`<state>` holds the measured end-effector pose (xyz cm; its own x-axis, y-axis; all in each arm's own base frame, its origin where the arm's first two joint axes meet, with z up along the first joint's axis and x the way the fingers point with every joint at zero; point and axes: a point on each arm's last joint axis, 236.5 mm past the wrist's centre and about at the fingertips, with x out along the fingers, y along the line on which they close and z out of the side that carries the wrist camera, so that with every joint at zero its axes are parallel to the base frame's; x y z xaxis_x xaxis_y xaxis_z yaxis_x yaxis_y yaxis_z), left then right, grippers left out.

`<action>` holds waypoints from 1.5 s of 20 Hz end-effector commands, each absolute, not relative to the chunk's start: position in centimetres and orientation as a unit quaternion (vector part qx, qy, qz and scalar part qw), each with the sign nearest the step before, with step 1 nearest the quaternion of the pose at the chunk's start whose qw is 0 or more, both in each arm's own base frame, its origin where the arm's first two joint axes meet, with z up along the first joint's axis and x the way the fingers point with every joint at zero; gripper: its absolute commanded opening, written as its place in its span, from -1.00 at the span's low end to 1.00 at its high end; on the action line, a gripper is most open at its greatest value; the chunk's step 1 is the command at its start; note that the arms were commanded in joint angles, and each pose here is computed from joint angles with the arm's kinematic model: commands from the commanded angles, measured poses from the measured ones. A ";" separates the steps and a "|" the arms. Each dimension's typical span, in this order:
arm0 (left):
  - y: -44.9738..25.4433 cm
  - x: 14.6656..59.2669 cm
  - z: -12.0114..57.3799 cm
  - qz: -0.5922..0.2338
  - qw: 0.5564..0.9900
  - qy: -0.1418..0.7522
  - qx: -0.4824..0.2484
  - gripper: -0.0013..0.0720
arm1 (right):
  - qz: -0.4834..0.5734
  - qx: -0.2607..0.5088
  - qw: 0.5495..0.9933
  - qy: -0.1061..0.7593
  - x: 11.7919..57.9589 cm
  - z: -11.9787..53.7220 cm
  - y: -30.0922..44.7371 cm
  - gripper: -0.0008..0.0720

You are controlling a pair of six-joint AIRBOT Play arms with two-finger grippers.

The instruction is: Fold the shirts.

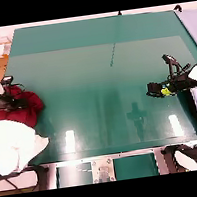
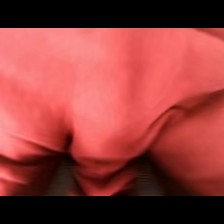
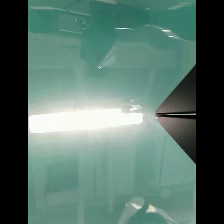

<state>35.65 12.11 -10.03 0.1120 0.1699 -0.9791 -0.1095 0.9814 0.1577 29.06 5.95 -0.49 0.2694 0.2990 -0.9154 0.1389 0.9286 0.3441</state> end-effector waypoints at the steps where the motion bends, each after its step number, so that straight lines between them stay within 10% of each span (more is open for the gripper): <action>1: 12.3 35.3 -11.1 0.080 0.724 0.685 0.030 -0.89 | 0.053 0.183 0.776 0.602 29.1 -0.5 6.0 -0.94; 11: -6.8 43.5 18.5 -0.116 0.895 0.430 0.039 -0.89 | 0.069 0.211 0.770 0.598 29.3 0.4 7.3 -0.94; 19: -29.8 38.5 11.3 -0.332 0.822 0.462 0.025 -0.88 | 0.079 0.205 0.777 0.590 29.9 2.4 7.5 -0.93; 20: -31.7 38.3 9.1 -0.341 0.811 0.475 0.024 -0.52 | 0.079 0.205 0.777 0.590 29.9 2.4 7.5 -0.76; 21: -32.6 38.3 7.5 -0.344 0.802 0.488 0.022 0.64 | 0.079 0.205 0.777 0.590 29.9 2.4 7.5 -0.32; 22: -32.8 38.3 6.5 -0.334 0.795 0.506 0.003 0.99 | 0.079 0.205 0.777 0.590 29.9 2.4 7.4 0.01; 24: -30.5 39.1 6.8 -0.316 0.790 0.525 -0.004 1.00 | 0.079 0.205 0.777 0.590 29.9 2.4 7.5 0.42; 30: -16.0 37.7 6.4 -0.214 0.716 0.664 -0.034 1.00 | 0.111 0.240 0.727 0.634 26.2 -2.0 11.6 0.44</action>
<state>40.16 -21.43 7.81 0.1872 -0.4072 -0.8940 0.3681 0.8728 -0.3205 27.69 9.31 -0.03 0.2112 0.4054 -0.8894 0.1238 0.8915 0.4358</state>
